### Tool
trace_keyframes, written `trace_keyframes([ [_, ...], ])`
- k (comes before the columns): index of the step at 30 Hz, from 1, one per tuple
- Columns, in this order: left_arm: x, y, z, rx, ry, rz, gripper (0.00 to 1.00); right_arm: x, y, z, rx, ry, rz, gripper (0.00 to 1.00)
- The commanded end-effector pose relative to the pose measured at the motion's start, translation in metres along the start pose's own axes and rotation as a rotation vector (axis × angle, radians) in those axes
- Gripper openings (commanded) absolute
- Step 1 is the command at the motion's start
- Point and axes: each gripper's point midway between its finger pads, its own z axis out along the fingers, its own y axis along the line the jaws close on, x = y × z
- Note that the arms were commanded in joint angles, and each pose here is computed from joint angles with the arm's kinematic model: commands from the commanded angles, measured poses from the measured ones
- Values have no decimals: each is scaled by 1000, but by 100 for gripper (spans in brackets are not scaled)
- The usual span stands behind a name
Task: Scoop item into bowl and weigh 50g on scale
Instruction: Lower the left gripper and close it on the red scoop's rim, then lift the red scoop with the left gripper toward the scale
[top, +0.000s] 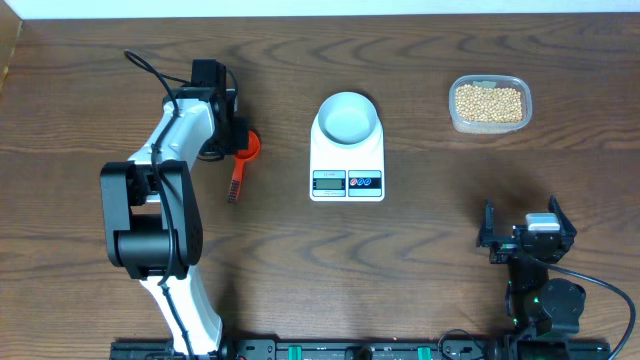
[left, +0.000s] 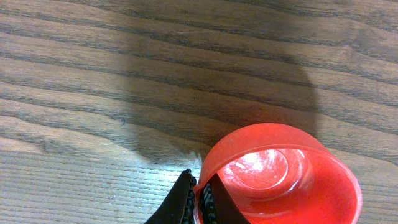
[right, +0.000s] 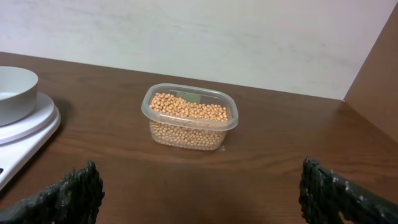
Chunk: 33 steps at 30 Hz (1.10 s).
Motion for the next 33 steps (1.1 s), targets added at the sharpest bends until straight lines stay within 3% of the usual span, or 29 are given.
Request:
trace_keyframes([
  [1, 1, 3, -5, -2, -10, -10, 7, 1, -1, 0, 9, 3, 11, 99],
  [23, -18, 3, -143, 19, -295, -32, 7, 1, -1, 0, 9, 3, 11, 99],
  [33, -1, 4, -155, 34, -261, -161, 7, 1, -1, 0, 9, 3, 11, 99],
])
